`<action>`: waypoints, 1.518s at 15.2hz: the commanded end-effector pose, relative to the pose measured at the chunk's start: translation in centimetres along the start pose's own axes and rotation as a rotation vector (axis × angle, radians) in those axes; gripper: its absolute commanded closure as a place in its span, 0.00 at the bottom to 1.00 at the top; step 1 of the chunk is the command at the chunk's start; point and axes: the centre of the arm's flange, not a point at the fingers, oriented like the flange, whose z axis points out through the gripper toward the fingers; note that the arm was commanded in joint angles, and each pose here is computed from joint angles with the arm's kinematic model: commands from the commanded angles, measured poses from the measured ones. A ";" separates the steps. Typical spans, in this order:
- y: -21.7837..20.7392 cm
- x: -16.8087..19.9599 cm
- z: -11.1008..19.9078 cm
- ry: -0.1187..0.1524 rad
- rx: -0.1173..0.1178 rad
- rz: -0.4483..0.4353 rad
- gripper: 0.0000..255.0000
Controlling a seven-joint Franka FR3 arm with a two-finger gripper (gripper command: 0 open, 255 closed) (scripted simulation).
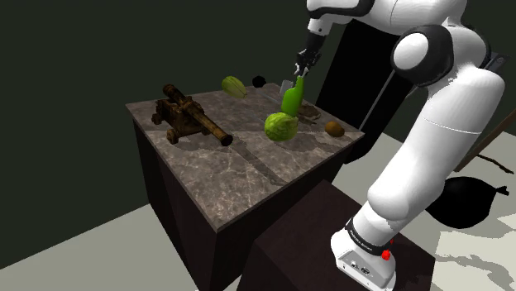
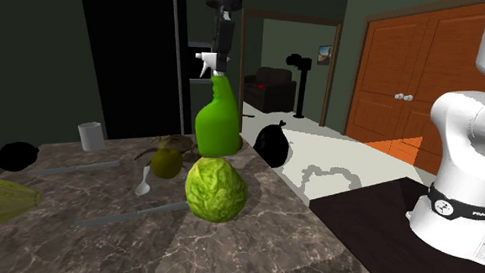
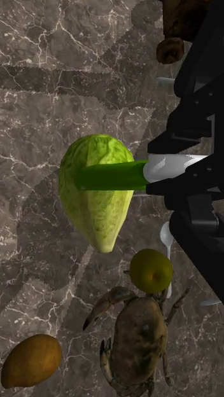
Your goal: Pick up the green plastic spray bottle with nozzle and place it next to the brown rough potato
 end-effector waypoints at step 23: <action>23.4 -5.5 3.2 0.000 0.000 -0.001 1.00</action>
